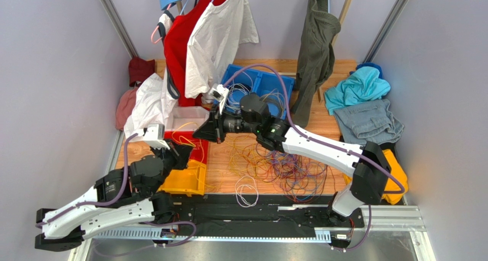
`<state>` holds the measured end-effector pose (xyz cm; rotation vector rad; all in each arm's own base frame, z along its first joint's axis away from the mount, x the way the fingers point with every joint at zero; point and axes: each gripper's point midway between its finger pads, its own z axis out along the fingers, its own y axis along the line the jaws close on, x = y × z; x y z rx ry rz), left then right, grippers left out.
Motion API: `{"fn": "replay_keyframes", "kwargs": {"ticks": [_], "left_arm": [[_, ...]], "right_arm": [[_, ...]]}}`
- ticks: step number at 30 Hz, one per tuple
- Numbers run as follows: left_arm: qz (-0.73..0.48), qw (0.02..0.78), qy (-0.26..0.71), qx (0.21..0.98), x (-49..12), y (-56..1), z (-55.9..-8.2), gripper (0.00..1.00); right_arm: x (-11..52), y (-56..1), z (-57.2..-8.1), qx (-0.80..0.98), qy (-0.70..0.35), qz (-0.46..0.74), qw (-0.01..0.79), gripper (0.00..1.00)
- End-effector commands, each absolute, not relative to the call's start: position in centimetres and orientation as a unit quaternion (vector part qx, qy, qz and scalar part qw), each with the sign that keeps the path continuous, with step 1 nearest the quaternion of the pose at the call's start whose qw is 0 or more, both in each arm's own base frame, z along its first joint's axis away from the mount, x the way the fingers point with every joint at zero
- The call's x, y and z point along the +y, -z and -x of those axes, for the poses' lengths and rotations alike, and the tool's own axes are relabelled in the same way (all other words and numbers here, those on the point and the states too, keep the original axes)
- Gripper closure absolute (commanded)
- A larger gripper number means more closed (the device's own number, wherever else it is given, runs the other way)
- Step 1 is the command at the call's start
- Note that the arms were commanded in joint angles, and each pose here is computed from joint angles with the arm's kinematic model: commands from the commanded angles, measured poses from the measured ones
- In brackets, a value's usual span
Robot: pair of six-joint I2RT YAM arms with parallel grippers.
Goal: Untangle the cables
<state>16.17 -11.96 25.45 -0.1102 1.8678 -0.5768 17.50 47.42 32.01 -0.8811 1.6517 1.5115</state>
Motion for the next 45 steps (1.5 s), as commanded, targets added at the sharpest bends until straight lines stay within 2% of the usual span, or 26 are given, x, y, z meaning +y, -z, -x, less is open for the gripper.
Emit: {"fn": "replay_keyframes", "kwargs": {"ticks": [1,11,20,21,23,24,27,39,45], "left_arm": [[-0.004,0.578,0.329,0.747,-15.1,-29.4,-15.6,1.00],[-0.061,0.564,0.353,0.744,-19.3,-32.5,-15.4,1.00],[0.001,0.572,0.348,0.743,-20.5,-33.9,-17.3,1.00],[0.007,0.570,0.349,0.744,-20.8,-33.8,-17.4,1.00],[0.012,0.572,0.358,0.738,-21.3,-34.5,-17.6,1.00],[0.011,0.570,0.357,0.740,-21.7,-34.3,-17.7,1.00],[0.005,0.566,0.362,0.741,-22.9,-34.7,-17.9,1.00],[-0.011,0.554,0.384,0.739,-25.2,-35.3,-17.8,1.00],[-0.014,0.550,0.394,0.737,-25.8,-35.7,-17.7,1.00]], "right_arm": [[43.2,-36.6,-17.5,0.605,-0.585,0.313,0.440,1.00],[39.1,-33.0,-15.0,0.606,-0.597,0.294,0.435,1.00],[37.3,-32.2,-13.5,0.575,-0.623,0.284,0.448,1.00],[37.3,-32.3,-13.3,0.570,-0.626,0.287,0.448,0.96],[37.3,-32.8,-12.9,0.558,-0.637,0.286,0.448,0.83],[37.3,-32.7,-12.9,0.557,-0.638,0.286,0.447,0.71],[37.4,-32.8,-12.9,0.551,-0.643,0.282,0.450,0.61],[38.2,-32.9,-12.5,0.542,-0.651,0.285,0.449,0.57],[38.8,-32.2,-13.0,0.548,-0.645,0.276,0.456,0.57]]}}
